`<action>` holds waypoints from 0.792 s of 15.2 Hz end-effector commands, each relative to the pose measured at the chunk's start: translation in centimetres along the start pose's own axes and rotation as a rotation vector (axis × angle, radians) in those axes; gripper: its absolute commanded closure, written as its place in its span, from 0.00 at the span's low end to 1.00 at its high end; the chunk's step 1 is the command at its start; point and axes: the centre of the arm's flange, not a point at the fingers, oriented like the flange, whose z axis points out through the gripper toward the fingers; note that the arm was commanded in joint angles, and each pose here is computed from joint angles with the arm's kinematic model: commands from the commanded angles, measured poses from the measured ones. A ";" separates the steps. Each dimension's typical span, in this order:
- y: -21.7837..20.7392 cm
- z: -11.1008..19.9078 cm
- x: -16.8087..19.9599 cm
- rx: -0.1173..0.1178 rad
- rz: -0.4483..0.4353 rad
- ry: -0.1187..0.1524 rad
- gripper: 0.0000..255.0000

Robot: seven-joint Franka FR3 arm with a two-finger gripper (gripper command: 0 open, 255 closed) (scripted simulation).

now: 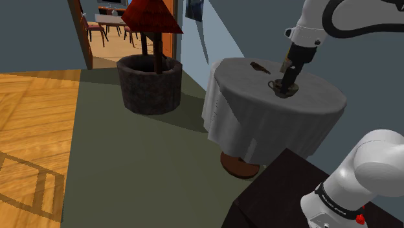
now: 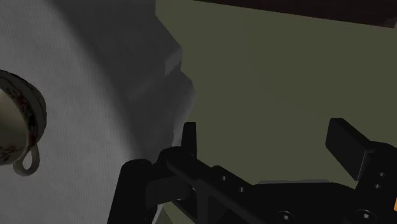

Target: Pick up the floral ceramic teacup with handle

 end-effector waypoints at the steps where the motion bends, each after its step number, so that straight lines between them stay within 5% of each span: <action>1: 0.0 0.0 0.0 0.000 0.000 0.000 0.00; 12: 12.3 6.1 2.7 -0.035 0.025 -0.002 0.00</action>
